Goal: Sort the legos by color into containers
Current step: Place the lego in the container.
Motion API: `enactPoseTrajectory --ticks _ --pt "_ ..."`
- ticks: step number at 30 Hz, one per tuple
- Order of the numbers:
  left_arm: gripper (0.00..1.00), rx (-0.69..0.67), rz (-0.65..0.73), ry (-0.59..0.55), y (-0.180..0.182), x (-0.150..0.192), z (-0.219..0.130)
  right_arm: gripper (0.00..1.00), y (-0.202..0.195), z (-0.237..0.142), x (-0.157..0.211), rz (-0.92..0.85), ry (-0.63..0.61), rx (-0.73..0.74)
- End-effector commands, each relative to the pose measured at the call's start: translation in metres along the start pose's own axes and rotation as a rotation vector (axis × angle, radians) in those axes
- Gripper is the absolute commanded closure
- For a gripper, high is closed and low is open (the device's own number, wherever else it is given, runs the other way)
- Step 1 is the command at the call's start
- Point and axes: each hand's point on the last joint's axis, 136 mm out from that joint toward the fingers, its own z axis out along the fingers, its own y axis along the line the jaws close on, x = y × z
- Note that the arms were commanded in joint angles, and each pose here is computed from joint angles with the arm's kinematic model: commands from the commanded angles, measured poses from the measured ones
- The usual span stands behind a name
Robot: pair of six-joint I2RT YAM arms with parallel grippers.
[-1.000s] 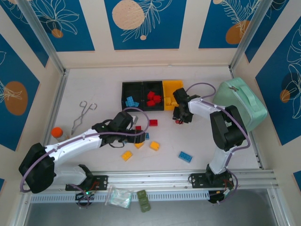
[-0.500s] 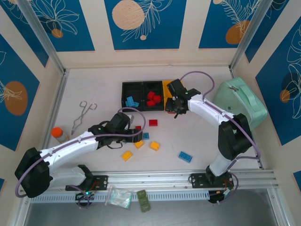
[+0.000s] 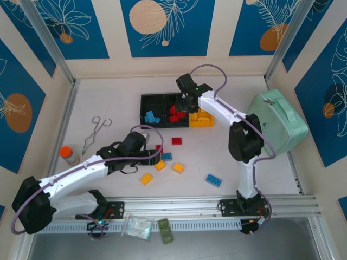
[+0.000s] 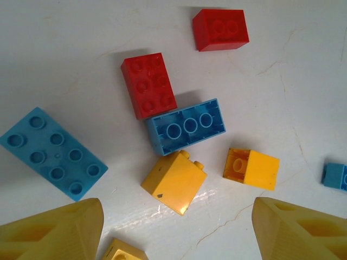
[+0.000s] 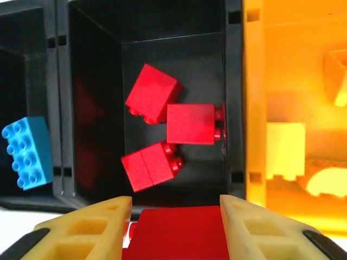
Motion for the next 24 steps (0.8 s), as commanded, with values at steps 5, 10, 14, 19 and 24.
enactPoseTrajectory --ticks 5,10,14,19,24 --pt "0.28 -0.049 -0.032 -0.008 0.016 0.003 -0.007 0.66 0.008 0.021 -0.021 -0.025 0.033 0.033" --pt "0.28 -0.049 -0.039 -0.004 0.017 0.005 -0.007 0.66 0.009 0.033 -0.031 -0.036 0.018 0.067" --pt "0.28 -0.052 -0.044 0.000 0.019 0.008 -0.006 0.64 0.007 0.039 -0.038 -0.040 0.011 0.097" --pt "0.28 -0.054 -0.050 0.002 0.021 0.009 -0.005 0.55 0.007 0.042 -0.043 -0.047 0.001 0.128" --pt "0.28 -0.052 -0.055 -0.002 0.021 0.010 -0.007 0.50 0.008 0.040 -0.046 -0.046 -0.007 0.129"
